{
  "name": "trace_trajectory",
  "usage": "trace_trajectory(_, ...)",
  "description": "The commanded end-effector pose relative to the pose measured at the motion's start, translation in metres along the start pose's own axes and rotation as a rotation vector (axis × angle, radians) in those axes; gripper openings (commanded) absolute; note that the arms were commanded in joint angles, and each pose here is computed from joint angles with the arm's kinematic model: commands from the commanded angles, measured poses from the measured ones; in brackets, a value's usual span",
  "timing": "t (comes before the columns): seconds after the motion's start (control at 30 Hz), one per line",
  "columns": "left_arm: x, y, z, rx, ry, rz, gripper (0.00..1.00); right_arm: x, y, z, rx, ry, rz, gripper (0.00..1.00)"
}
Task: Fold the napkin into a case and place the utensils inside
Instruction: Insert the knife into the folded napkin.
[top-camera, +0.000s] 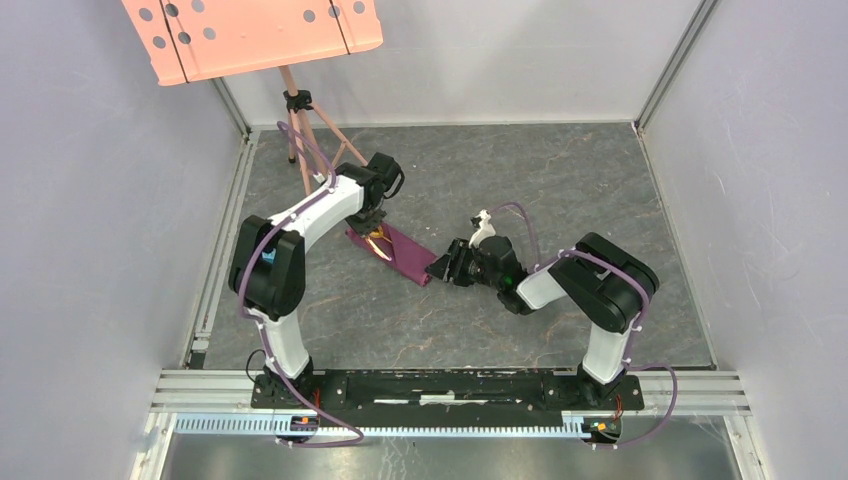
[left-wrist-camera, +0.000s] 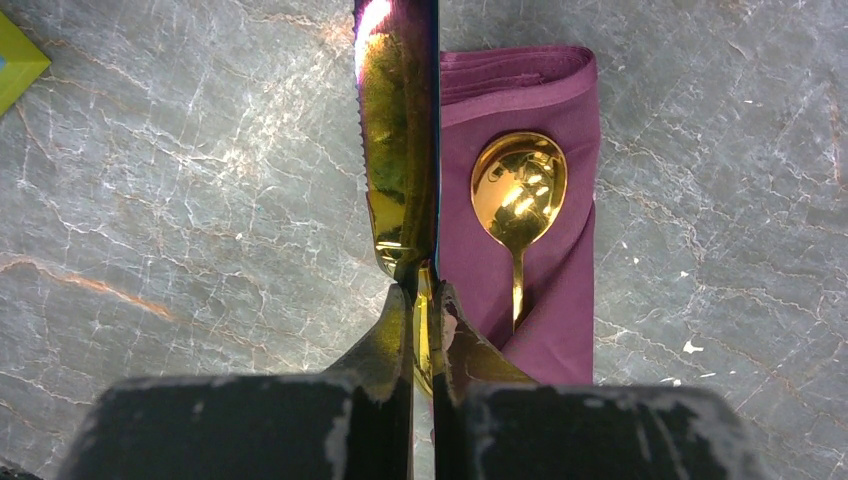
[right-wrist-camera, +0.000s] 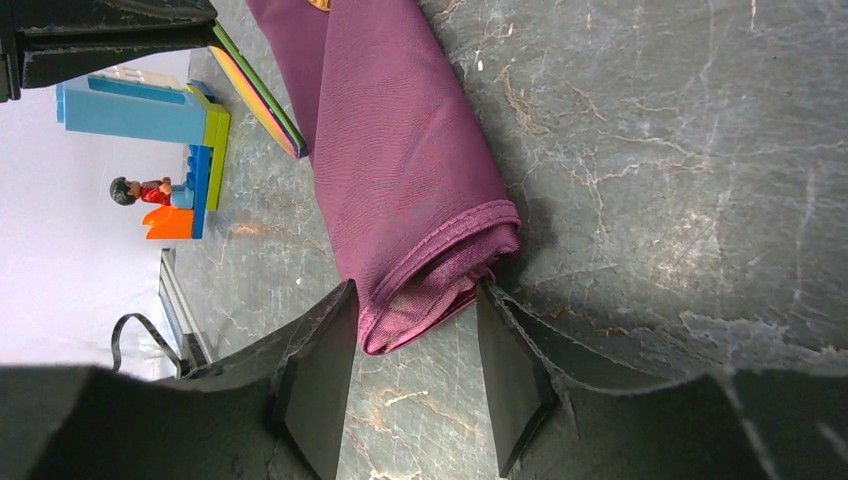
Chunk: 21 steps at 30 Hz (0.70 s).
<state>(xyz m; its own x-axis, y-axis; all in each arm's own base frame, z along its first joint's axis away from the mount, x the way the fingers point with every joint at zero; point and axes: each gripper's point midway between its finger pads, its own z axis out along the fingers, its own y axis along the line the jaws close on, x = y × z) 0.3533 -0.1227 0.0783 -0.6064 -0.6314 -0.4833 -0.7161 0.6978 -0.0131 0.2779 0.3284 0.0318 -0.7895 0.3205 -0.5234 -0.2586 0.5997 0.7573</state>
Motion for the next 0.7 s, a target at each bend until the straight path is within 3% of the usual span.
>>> trace_trajectory(0.0,-0.018,-0.014,-0.001,0.017,-0.063,-0.077,0.02,0.002,-0.005,0.008,0.026,-0.001,-0.027,0.53)
trace_trajectory(0.67,0.022,-0.016,0.001,0.042,0.083,-0.146,0.02,0.016,-0.010,0.007,0.034,0.025,-0.044,0.48)
